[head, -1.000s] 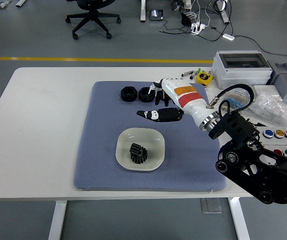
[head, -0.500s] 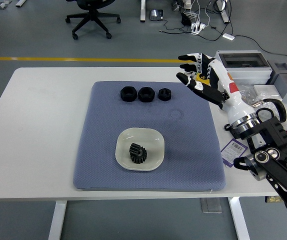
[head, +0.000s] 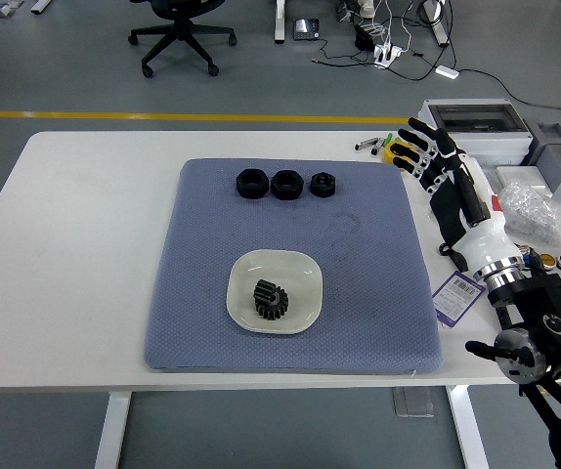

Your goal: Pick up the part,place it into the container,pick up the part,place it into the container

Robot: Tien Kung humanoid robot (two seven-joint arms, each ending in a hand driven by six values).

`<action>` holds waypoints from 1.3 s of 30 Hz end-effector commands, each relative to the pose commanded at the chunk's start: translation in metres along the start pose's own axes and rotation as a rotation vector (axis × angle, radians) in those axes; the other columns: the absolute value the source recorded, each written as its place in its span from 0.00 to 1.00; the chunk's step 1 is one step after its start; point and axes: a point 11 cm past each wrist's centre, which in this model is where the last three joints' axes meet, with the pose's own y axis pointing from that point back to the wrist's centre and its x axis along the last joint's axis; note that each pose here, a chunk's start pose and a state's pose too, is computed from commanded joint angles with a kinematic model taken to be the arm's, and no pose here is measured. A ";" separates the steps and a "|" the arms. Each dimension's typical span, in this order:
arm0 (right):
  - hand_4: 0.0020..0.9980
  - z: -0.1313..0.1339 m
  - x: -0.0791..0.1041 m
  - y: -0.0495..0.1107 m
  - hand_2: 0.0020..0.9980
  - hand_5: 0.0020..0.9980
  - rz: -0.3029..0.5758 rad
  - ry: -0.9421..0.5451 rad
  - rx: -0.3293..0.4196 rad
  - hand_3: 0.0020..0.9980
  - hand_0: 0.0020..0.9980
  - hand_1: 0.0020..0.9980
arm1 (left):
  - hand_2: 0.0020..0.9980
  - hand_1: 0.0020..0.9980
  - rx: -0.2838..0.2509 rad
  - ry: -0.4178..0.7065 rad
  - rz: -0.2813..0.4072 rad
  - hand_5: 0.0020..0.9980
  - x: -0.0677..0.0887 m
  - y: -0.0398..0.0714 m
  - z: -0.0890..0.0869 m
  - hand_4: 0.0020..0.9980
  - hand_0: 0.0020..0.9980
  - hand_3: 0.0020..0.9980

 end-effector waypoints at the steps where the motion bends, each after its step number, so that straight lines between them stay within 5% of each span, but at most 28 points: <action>1: 1.00 0.000 0.001 0.001 0.83 0.83 0.002 -0.001 0.000 0.83 0.84 0.80 | 0.47 0.43 -0.001 -0.007 0.002 0.76 0.001 0.000 0.001 0.85 0.27 0.32; 20: 1.00 -0.004 0.023 0.017 0.84 0.84 0.070 -0.064 0.010 0.84 0.85 0.81 | 0.45 0.42 -0.012 -0.091 0.033 0.75 0.022 0.000 0.012 0.84 0.26 0.32; 39: 1.00 0.002 0.026 0.028 0.84 0.84 0.078 -0.107 -0.012 0.84 0.83 0.80 | 0.45 0.42 0.024 -0.160 0.026 0.75 0.029 -0.001 0.010 0.81 0.26 0.32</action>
